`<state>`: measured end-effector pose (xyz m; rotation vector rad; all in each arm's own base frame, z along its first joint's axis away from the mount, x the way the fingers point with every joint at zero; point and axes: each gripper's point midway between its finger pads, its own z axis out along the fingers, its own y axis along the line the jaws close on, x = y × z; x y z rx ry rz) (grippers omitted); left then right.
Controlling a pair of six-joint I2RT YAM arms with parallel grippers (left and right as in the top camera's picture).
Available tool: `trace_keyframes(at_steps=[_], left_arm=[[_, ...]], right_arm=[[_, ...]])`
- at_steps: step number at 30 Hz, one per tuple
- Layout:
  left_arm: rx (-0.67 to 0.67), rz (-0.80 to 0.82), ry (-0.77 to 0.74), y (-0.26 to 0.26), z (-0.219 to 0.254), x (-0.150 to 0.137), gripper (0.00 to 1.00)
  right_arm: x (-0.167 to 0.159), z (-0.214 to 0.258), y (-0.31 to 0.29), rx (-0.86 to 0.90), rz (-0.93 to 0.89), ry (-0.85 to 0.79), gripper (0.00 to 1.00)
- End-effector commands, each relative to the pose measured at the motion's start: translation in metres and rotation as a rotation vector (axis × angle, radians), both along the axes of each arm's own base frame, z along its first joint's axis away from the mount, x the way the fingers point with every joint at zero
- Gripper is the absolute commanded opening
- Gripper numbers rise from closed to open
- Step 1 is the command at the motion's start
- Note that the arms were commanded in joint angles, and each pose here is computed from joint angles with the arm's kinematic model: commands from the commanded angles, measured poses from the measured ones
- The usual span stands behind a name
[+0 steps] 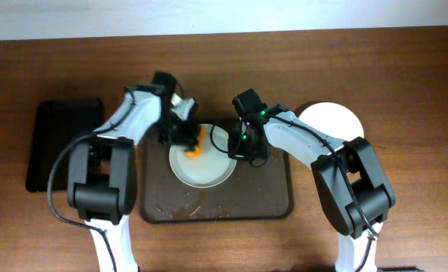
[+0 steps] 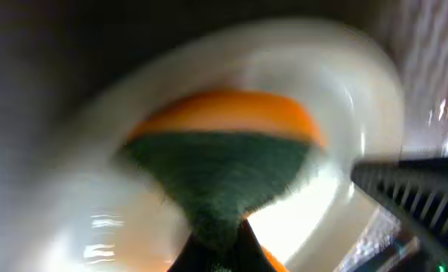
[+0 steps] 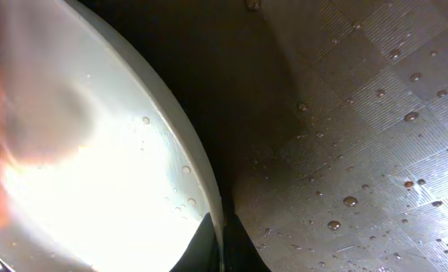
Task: Clean dirty plates on tray and stack at the side
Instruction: 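Scrub the last plate with the sponge in the left gripper, then lift the last plate with the right gripper and stack it on the pile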
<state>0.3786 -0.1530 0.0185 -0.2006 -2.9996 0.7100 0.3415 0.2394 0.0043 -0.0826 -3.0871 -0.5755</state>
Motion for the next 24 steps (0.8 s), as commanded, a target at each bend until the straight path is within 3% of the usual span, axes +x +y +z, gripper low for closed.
trace_keyframes(at_steps=[1,4,8,11,16,20,24], left_arm=[[0.148,0.122,-0.137,0.052,0.062,0.06,0.0],[0.216,0.142,-0.212,0.067,0.108,0.077,0.0],[0.305,0.148,-0.206,0.082,0.106,0.076,0.0],[0.308,0.145,-0.192,0.083,0.103,0.073,0.0],[0.317,0.133,-0.138,0.083,0.101,0.06,0.0],[0.317,0.133,-0.135,0.083,0.101,0.059,0.0],[0.314,0.133,-0.135,0.082,0.101,0.059,0.0]], right_arm=[[-0.004,-0.018,-0.011,-0.06,-0.01,0.023,0.04],[-0.005,-0.018,-0.008,-0.058,-0.022,0.025,0.05],[-0.012,-0.024,0.005,-0.048,-0.043,0.025,0.11],[-0.021,-0.024,0.008,-0.054,-0.028,0.044,0.04],[-0.02,0.04,-0.013,-0.037,0.066,-0.059,0.04],[-0.024,0.117,-0.078,-0.307,0.004,-0.277,0.04],[-0.033,0.166,-0.12,-0.586,-0.048,-0.471,0.04]])
